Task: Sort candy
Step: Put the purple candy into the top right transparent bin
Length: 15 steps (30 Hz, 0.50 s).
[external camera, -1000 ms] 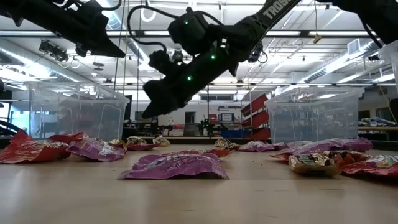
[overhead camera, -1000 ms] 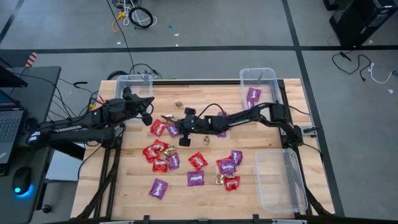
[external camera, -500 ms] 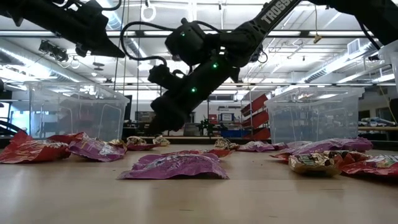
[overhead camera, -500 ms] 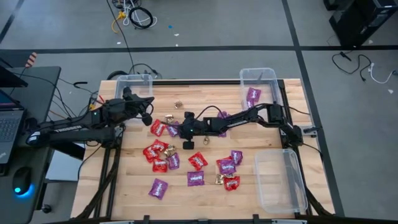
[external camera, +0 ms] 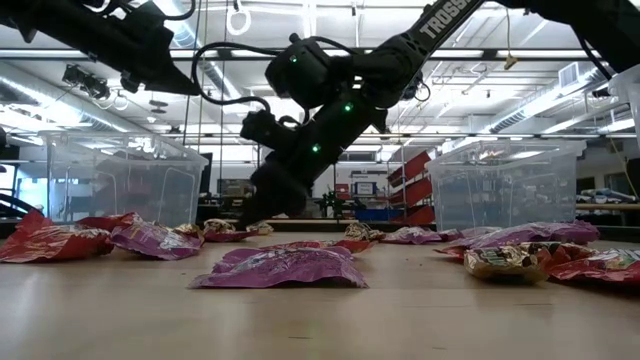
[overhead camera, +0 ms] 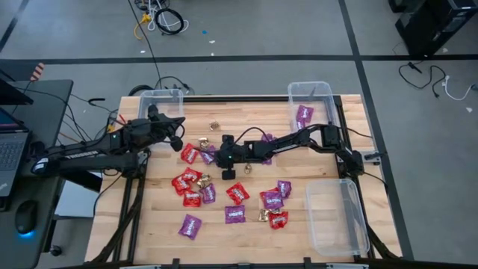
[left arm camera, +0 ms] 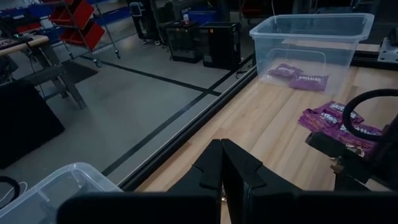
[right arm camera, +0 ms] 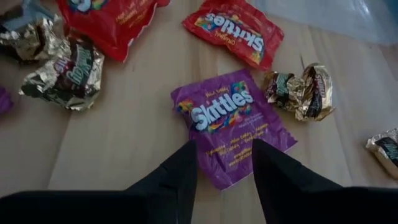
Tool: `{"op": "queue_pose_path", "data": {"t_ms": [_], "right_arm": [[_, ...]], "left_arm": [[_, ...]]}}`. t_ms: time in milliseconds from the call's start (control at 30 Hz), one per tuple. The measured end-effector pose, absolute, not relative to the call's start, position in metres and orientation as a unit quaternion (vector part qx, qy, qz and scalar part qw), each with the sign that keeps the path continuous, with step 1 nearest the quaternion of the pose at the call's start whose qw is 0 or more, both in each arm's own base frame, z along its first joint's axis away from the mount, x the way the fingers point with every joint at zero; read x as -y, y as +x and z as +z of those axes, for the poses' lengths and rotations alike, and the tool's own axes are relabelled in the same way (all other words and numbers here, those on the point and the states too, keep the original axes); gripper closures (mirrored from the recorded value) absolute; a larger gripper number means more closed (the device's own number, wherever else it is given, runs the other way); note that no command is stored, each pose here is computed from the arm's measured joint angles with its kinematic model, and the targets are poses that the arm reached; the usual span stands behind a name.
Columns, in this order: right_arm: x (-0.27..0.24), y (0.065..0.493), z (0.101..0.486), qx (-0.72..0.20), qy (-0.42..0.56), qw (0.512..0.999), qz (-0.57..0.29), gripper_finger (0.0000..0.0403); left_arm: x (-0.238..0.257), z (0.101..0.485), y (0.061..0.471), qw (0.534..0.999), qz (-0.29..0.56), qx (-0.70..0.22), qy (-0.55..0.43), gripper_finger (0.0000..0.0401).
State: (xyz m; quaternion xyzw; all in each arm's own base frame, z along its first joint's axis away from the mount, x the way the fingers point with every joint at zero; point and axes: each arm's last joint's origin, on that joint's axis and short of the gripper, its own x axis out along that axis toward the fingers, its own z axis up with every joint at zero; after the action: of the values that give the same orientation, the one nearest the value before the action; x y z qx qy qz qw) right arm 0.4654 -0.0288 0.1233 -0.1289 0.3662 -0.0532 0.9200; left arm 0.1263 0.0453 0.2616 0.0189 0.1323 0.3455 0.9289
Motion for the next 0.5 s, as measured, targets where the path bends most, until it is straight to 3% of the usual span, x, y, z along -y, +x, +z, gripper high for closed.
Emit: {"op": "queue_pose_path", "data": {"t_ms": [500], "right_arm": [[0.0295,0.4613,0.1171,-0.372,-0.128,0.918,-0.053,0.0261]], "left_arm": [[-0.0453,0.2617,0.1263,0.929,0.346,-0.132,0.019,0.0392]]}}
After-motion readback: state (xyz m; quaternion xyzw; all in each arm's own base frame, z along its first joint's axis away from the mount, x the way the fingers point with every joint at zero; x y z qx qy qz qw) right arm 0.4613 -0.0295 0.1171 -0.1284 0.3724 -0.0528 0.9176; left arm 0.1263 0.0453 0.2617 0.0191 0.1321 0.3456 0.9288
